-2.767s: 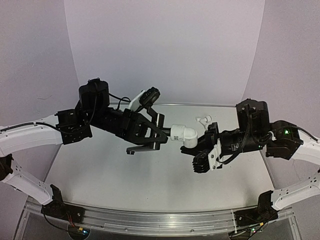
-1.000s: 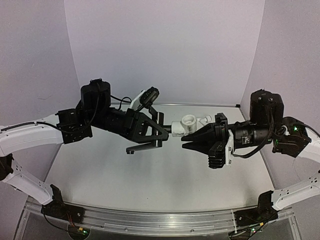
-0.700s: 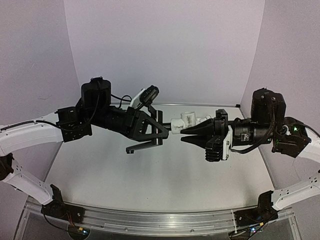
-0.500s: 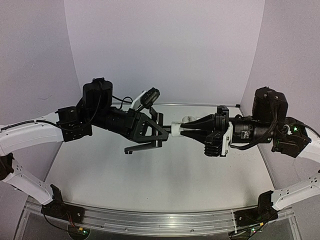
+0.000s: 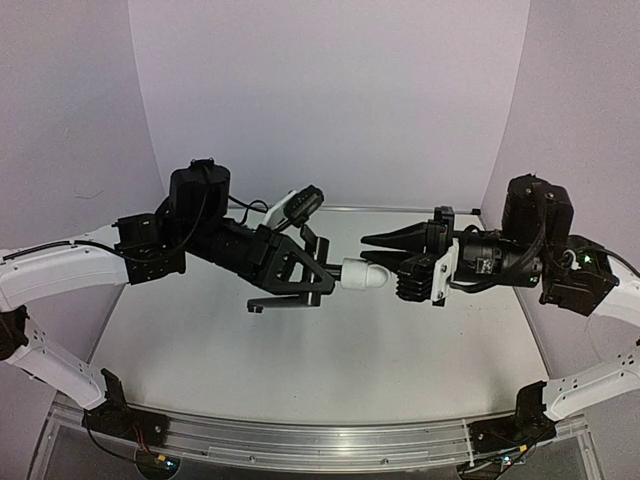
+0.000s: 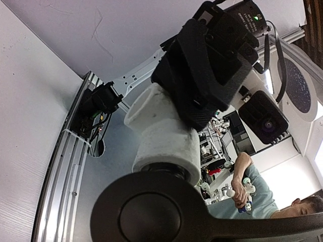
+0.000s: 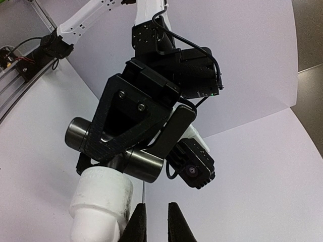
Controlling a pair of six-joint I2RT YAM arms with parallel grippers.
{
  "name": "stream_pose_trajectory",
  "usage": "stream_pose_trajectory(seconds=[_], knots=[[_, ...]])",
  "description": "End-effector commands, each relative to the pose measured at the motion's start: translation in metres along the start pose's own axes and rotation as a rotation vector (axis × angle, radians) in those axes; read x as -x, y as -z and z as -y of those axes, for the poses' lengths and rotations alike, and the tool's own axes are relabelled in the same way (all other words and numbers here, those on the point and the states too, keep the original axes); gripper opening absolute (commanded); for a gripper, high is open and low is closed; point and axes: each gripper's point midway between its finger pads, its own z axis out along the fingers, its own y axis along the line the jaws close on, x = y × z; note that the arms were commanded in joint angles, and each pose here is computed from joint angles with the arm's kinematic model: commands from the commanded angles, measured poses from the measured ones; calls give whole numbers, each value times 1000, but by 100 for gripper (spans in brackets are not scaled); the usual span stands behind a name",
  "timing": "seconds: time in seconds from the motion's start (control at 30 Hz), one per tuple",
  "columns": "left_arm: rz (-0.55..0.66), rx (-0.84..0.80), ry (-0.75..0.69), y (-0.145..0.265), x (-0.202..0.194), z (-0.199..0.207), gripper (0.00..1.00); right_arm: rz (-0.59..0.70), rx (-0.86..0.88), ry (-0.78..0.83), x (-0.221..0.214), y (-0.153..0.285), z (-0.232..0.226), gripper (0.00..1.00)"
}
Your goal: Install the water faucets
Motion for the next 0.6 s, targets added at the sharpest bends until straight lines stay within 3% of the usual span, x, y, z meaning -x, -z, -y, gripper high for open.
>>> stream_pose_trajectory(seconds=[0.0,0.57], knots=[[40,-159,-209,16,18,72,0,-11,-21,9,-3,0,0,15],[103,-185,-256,23,25,87,0,38,74,2,1,6,-28,11]])
